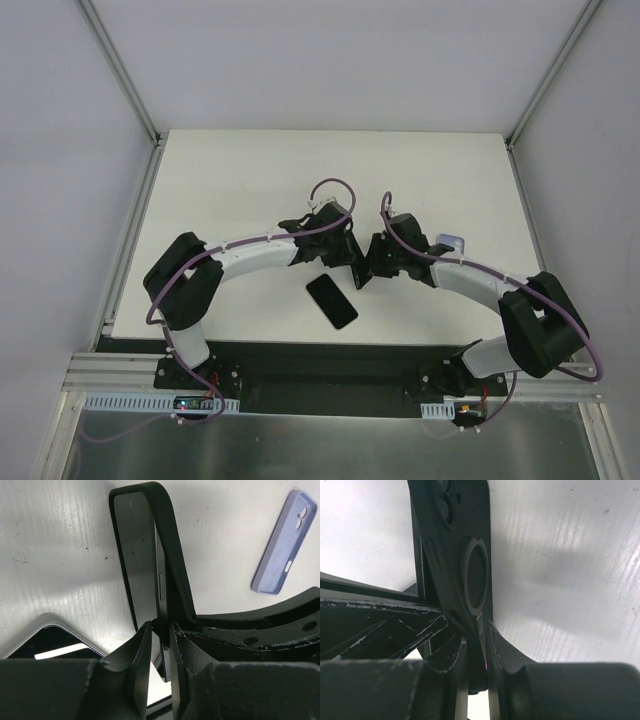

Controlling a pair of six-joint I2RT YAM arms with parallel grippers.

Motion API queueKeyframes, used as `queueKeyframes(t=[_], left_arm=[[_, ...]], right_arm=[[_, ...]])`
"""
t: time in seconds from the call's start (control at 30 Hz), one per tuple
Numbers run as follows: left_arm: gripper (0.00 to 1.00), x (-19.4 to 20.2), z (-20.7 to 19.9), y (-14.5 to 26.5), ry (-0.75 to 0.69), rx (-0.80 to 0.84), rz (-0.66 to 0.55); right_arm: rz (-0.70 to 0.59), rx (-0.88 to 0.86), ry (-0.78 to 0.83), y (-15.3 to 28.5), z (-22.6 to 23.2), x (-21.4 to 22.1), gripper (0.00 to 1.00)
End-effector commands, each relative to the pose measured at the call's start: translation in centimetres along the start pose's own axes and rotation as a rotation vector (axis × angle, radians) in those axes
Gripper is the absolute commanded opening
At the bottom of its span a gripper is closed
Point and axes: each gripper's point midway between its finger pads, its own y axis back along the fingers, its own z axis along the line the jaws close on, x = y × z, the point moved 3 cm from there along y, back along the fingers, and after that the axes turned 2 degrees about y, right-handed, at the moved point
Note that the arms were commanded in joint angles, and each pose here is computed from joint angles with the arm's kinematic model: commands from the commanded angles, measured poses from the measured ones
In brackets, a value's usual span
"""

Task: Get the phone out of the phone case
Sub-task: Remove the phone case from the phone.

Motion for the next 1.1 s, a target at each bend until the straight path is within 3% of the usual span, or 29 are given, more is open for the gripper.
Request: queueKeyframes(t=[0.0,0.43,0.63,0.73,0.77,0.87,1.07], left_arm=[[0.00,3.6,17.0,5.1,-0.188,-0.662,0.247],[0.00,4.1,17.2,5.3,-0.192,-0.652,0.272],[0.00,4.1,15.1,4.6,-0.224,-0.588,0.290],[0.00,4.2,13.4,3.9,-0.247,-0.553,0.303],[0.00,4.3,13.0,3.7,-0.250,-0.546,0.308],[0.00,4.7,12.0,3.2,-0.258,-0.525,0.323],[0.00,5.3,12.6,3.1,-0.252,-0.521,0.337]], right_arm=[[-0.129,0.416,-0.132,1.4,-9.5,-2.5,0.01],[-0.109,0.547,-0.117,1.7,-12.5,-1.6,0.01],[-0.148,0.519,-0.070,2.6,-10.6,-2.9,0.01],[-0.150,0.550,-0.008,2.6,-9.2,-3.5,0.14],[-0.137,0.568,0.007,2.6,-9.1,-3.4,0.23],[-0.132,0.629,0.058,2.4,-8.1,-3.9,0.37],[-0.049,0.684,0.122,-0.2,-7.3,-2.3,0.36]])
